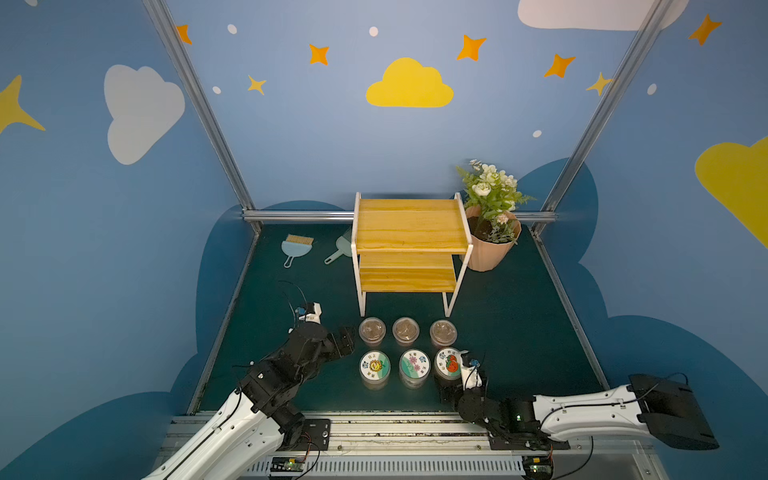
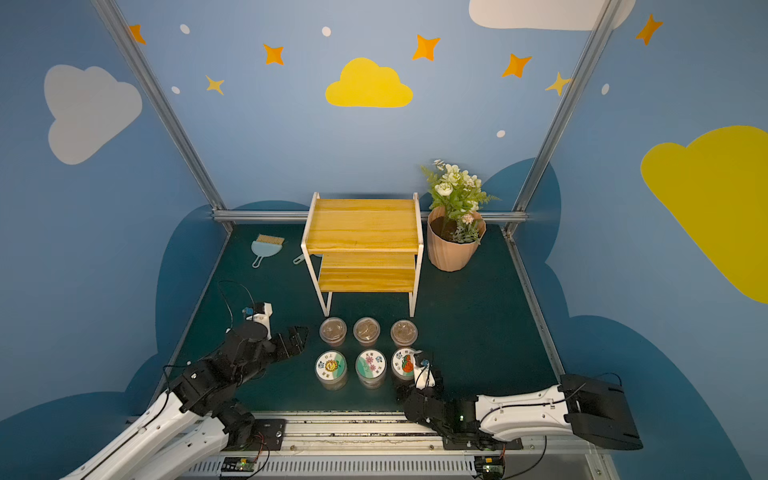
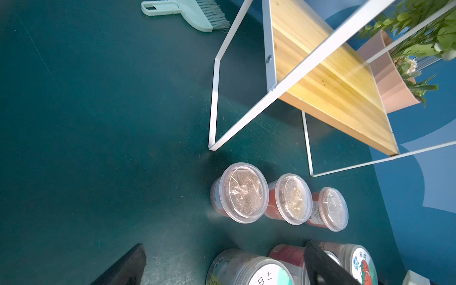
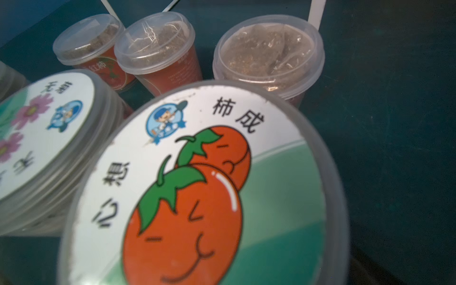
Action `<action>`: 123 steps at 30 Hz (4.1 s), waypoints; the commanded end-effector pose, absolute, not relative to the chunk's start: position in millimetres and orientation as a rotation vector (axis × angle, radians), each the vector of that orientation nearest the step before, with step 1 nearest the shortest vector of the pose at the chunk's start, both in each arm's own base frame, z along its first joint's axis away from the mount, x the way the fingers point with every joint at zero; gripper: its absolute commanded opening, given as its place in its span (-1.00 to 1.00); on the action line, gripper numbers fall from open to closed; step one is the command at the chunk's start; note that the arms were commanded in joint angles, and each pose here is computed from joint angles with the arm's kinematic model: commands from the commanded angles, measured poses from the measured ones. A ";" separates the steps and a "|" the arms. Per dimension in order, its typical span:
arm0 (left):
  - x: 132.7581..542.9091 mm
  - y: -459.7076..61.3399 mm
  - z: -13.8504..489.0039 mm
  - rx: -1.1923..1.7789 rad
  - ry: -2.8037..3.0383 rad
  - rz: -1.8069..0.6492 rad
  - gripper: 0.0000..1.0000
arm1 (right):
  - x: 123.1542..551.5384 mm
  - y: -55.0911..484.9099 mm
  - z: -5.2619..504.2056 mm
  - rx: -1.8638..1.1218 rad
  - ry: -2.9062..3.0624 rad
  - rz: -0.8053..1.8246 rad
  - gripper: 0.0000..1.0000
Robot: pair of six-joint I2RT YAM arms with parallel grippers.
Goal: Place the seed container on the shelf
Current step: Pick up the seed jar at the center of the board, then place the seed jar on the shelf.
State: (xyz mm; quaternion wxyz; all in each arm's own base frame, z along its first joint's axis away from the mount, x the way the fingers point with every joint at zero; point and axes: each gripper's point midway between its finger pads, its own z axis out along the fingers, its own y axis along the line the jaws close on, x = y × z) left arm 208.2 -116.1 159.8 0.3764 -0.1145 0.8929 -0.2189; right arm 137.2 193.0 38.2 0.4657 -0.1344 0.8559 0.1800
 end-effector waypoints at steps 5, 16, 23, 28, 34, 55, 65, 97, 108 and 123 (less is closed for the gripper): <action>211.7 -119.2 162.7 -0.249 2.291 -0.538 1.00 | 146.7 199.3 42.8 -0.282 2.088 0.403 0.96; 205.6 -113.7 167.4 -0.242 2.300 -0.521 1.00 | 149.1 206.5 47.1 -0.300 2.066 0.378 0.96; 199.6 -106.0 173.1 -0.231 2.296 -0.496 1.00 | 156.0 192.4 51.3 -0.263 2.023 0.340 0.97; 202.0 -105.9 174.2 -0.222 2.298 -0.475 1.00 | 155.7 188.1 47.8 -0.271 2.026 0.335 0.97; 205.0 -106.1 176.9 -0.238 2.290 -0.474 1.00 | 157.5 187.2 50.5 -0.276 2.012 0.323 0.96; 215.1 -111.1 209.0 -0.152 2.231 -0.448 1.00 | 152.9 191.5 61.1 -0.407 2.032 0.268 0.29; 211.1 -109.4 231.6 -0.126 2.198 -0.440 0.99 | 144.4 183.6 82.0 -0.427 2.031 0.344 0.02; 232.3 -168.1 361.8 0.162 2.079 -0.552 0.99 | 142.5 212.8 298.8 -0.450 1.878 0.350 -0.04; 247.8 -200.6 398.2 0.205 2.085 -0.644 0.99 | 176.5 218.5 384.8 -0.331 1.919 0.474 -0.06; 263.0 -191.9 410.7 0.127 2.047 -0.679 0.99 | 246.4 245.8 441.3 -0.338 1.991 0.487 -0.09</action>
